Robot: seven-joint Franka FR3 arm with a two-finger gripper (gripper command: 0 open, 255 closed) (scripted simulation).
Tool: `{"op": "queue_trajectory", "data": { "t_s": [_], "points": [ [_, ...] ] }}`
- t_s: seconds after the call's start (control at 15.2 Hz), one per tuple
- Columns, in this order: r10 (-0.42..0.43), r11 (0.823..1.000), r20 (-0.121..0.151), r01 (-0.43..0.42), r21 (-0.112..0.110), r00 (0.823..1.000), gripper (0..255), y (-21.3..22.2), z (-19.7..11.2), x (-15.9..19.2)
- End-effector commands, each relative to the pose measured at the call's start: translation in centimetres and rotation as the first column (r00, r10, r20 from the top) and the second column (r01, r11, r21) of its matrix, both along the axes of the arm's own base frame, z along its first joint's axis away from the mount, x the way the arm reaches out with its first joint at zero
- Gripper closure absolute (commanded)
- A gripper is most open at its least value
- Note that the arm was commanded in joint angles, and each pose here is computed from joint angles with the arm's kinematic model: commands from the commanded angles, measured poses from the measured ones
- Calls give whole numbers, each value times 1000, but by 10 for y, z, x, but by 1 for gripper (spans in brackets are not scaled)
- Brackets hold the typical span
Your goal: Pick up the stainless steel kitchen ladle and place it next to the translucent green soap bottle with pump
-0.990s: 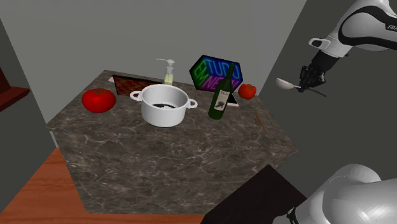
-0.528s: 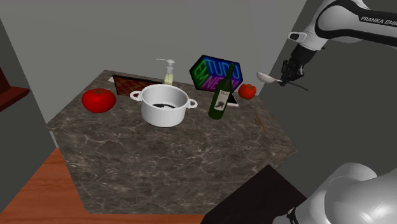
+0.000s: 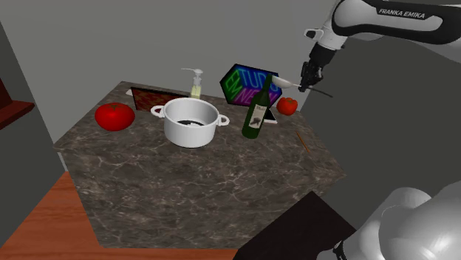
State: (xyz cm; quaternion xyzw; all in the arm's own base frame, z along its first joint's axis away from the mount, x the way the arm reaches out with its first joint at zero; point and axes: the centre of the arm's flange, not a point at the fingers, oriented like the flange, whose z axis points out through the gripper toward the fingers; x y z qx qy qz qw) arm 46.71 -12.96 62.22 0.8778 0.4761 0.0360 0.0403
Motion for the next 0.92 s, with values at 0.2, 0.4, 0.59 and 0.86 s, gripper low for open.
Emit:
{"op": "queue_trajectory", "data": {
  "t_s": [0.2, 0.4, 0.59, 0.86],
  "points": [
    [-1, 1000, 1, 1, 1, 1000, 255, 40, 0, 57],
    [-1, 1000, 1, 1, 1, 1000, 255, 63, 0, 89],
    [-1, 1000, 1, 1, 1, 1000, 255, 87, 0, 120],
    [-1, 1000, 1, 1, 1, 1000, 255, 118, 0, 163]
  ]
}}
